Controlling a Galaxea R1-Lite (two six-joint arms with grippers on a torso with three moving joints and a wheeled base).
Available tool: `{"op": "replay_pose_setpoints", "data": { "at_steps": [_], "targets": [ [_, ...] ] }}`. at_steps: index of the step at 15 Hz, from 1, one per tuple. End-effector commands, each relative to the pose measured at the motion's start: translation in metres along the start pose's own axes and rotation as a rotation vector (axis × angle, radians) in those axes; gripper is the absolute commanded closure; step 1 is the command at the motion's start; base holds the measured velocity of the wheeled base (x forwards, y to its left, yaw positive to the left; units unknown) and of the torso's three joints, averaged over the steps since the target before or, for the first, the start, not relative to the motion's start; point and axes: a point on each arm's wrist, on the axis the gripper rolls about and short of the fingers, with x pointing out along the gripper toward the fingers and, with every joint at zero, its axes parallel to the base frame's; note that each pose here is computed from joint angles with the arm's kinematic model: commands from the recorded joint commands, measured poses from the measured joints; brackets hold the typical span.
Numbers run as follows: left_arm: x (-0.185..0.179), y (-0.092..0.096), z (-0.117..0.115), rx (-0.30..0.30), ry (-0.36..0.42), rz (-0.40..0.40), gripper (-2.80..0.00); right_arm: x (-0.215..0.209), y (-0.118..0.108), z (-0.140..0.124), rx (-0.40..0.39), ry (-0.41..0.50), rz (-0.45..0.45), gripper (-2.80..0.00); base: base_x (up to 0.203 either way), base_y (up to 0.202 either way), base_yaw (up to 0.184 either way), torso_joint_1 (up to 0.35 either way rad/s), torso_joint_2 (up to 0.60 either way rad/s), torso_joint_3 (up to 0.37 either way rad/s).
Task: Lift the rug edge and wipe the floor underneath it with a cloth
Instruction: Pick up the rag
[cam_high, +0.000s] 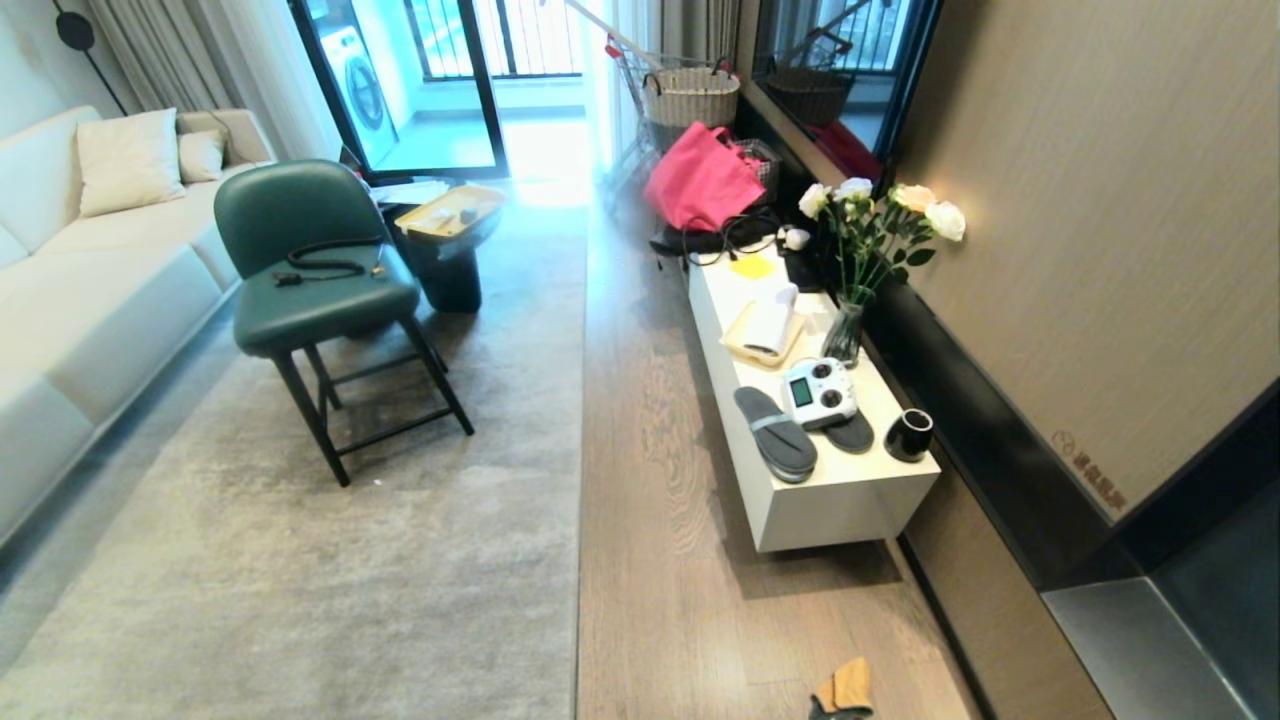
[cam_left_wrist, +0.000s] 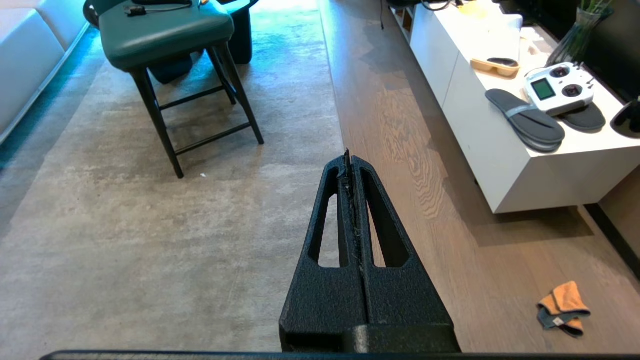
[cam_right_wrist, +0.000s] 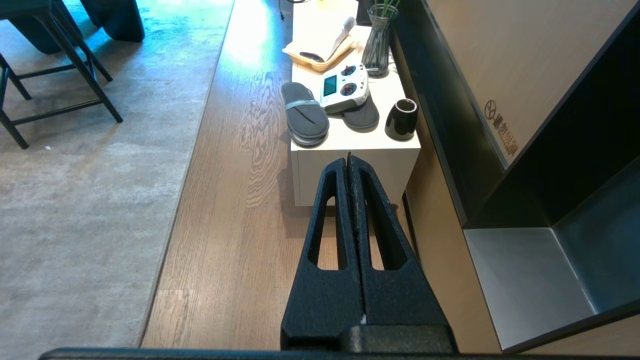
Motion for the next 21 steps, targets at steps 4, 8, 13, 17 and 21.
{"op": "replay_pose_setpoints", "data": {
  "at_steps": [4,8,13,17,21],
  "targets": [
    [0.0,0.0,0.0,0.001,0.0,0.0,0.0,0.0001,0.0,0.0001,0.0,0.001,0.001,0.0,0.0,0.0,0.0,-0.125,0.32,0.179],
    [0.0,0.0,0.0001,0.001,0.0,0.0,0.0,0.0001,0.0,0.0,0.0,0.002,0.001,0.0,0.0,0.0,0.0,-0.125,0.33,0.197],
    [-0.0001,0.0,0.0002,0.001,-0.001,0.0,0.0,0.0001,0.0,0.0001,0.0,0.001,0.001,0.0,0.0,0.0,0.0,-0.138,0.35,0.217],
    [0.0,0.0,0.0002,0.001,-0.001,0.0,0.0,0.0001,0.0,0.0001,0.0,0.001,0.001,0.0,0.0,0.0,0.0,-0.169,0.46,0.287],
    [0.0001,0.0,-0.0002,0.0,0.001,0.0,0.0,0.0001,0.0,0.0001,0.0,0.001,0.001,0.0,0.0,0.0,0.0,-0.181,0.55,0.356]
  ]
}}
